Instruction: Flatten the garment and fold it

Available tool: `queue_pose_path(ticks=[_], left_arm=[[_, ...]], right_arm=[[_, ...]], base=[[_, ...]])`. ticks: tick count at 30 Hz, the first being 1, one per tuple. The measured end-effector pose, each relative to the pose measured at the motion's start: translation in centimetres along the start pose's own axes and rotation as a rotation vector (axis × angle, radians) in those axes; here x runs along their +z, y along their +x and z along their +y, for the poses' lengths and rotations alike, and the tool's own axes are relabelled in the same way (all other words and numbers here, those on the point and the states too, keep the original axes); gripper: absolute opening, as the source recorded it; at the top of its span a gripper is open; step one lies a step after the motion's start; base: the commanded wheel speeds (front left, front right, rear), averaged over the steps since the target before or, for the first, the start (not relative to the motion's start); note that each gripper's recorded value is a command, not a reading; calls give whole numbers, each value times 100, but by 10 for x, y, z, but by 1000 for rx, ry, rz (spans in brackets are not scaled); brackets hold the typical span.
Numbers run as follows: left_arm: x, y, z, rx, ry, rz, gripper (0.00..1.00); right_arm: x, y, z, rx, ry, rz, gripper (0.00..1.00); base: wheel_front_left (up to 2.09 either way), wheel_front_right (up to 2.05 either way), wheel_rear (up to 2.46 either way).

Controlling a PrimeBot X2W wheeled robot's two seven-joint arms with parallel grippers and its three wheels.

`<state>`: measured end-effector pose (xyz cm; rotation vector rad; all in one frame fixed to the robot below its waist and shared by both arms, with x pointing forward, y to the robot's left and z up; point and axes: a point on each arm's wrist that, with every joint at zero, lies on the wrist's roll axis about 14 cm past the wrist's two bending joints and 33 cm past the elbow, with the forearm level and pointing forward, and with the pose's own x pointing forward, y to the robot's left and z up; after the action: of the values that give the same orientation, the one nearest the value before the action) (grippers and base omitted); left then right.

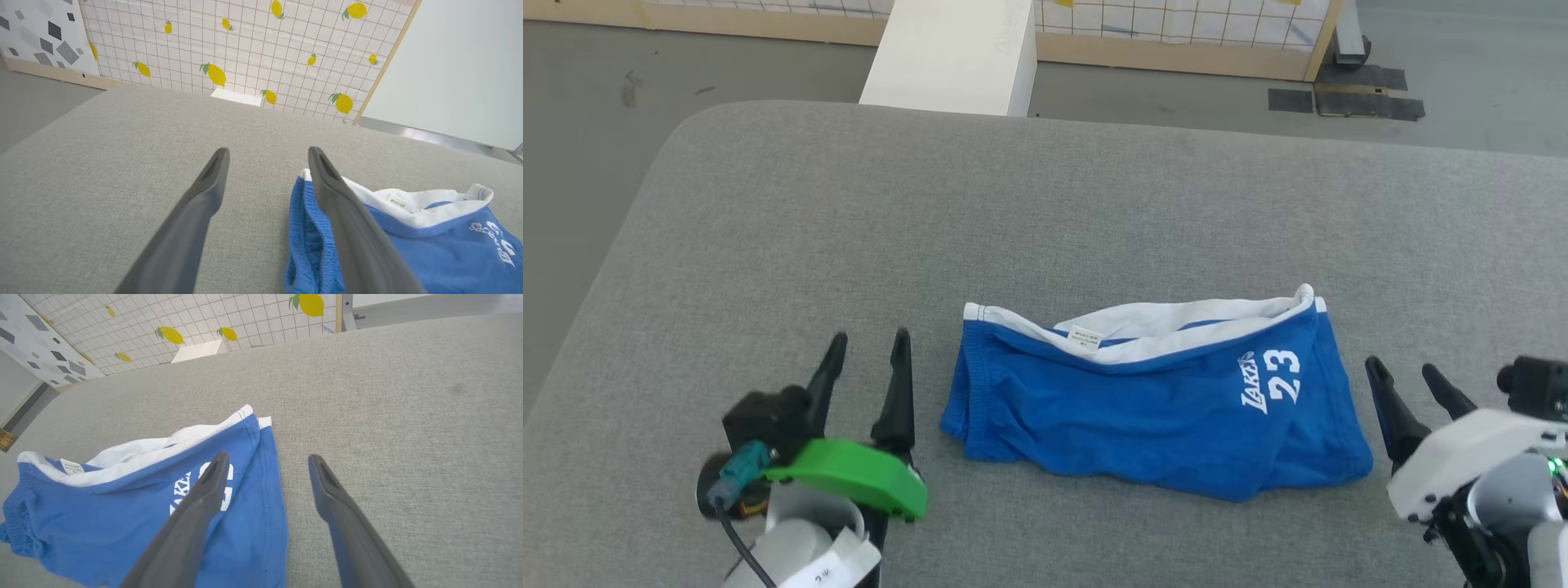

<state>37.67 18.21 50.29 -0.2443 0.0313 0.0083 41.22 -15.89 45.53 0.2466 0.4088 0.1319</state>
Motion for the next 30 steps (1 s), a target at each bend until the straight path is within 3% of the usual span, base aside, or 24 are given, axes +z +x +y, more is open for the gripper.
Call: queue_pose_path(ticks=[4, 9, 16, 22, 23, 24, 25, 27, 30], left_arm=[[36, 15, -1, 0, 20, -144, 100], [52, 23, -1, -12, 32, -229, 100], [45, 26, 9, -2, 45, -226, 100], [35, 25, 17, 14, 52, -201, 100], [30, 23, 23, 24, 52, -186, 100], [28, 22, 26, 30, 55, -181, 100], [28, 22, 26, 30, 54, -180, 100], [29, 21, 27, 30, 53, -182, 100], [30, 22, 24, 24, 43, -187, 100]], right_arm=[[-4, 14, 1, 5, 24, 50, 100], [-35, 29, -5, -10, 74, 221, 100], [-58, 45, 0, 3, 114, 378, 100], [-65, 58, 7, 13, 73, 457, 100], [-72, 64, 21, 54, 32, 512, 100], [-76, 64, 29, 82, 7, 550, 49], [-76, 63, 32, 89, -1, 559, 40], [-77, 63, 37, 102, -11, 563, 0], [-76, 58, 43, 115, -7, 539, 0]], base=[[0, 0, 0], [0, 0, 0], [0, 0, 0], [0, 0, 0], [0, 0, 0], [0, 0, 0], [0, 0, 0], [0, 0, 0], [0, 0, 0]])
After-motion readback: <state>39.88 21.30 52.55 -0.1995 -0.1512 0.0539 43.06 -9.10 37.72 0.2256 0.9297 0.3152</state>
